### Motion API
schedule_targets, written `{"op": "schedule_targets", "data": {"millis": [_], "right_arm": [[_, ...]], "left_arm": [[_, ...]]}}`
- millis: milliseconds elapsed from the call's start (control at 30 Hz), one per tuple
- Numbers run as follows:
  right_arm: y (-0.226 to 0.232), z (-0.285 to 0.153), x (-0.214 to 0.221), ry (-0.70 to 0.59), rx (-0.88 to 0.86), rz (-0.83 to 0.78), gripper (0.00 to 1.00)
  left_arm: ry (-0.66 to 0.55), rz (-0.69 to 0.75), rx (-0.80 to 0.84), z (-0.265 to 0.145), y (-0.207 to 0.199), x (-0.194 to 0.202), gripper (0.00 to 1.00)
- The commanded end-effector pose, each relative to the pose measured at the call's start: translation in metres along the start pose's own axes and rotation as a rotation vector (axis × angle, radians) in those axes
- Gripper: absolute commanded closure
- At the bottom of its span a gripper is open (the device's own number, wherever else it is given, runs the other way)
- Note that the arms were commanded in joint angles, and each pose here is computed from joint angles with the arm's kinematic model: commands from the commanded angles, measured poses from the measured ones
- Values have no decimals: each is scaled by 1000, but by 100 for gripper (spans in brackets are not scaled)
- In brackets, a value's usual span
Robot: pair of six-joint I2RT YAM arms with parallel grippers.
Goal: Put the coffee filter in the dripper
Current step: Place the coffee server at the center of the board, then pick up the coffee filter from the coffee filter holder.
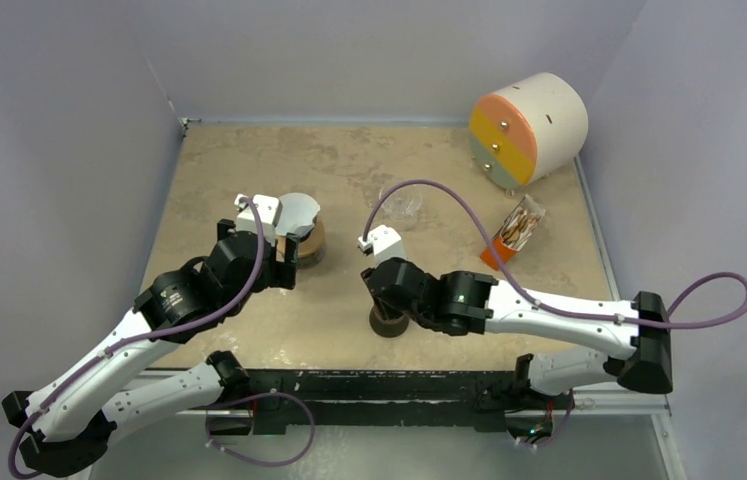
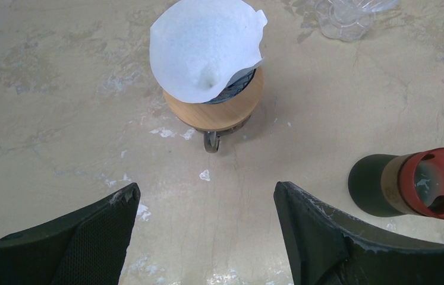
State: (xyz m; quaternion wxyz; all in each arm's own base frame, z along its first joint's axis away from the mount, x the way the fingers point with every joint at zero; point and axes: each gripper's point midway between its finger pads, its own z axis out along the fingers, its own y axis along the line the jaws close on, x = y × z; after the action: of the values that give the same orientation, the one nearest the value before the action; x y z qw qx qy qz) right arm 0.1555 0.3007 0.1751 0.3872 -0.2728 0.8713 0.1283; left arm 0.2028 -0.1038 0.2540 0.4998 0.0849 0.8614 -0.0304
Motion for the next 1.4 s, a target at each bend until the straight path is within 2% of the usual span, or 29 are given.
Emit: {"op": "schedule_targets", "data": {"millis": [0,233,700,1133,1367], "right_arm": [[-22,-29,-23,-65,72,13,57],[-76,-59,-47,-137,284,1,51],[-201,-82,-44,-128,615,201,51],[-271,-51,-13,-21,763,433,55],[-305,-40,8,-22,838,583,57]], "left_arm": [[-22,-9,8,-1,-1,-7,17],[-21,-8,18,-1,-3,-7,17],[-30,-16,29,-4,-3,-8,17],[-46,-29,33,-8,0,-10,17],[-49,-33,36,-9,0,-10,17]]}}
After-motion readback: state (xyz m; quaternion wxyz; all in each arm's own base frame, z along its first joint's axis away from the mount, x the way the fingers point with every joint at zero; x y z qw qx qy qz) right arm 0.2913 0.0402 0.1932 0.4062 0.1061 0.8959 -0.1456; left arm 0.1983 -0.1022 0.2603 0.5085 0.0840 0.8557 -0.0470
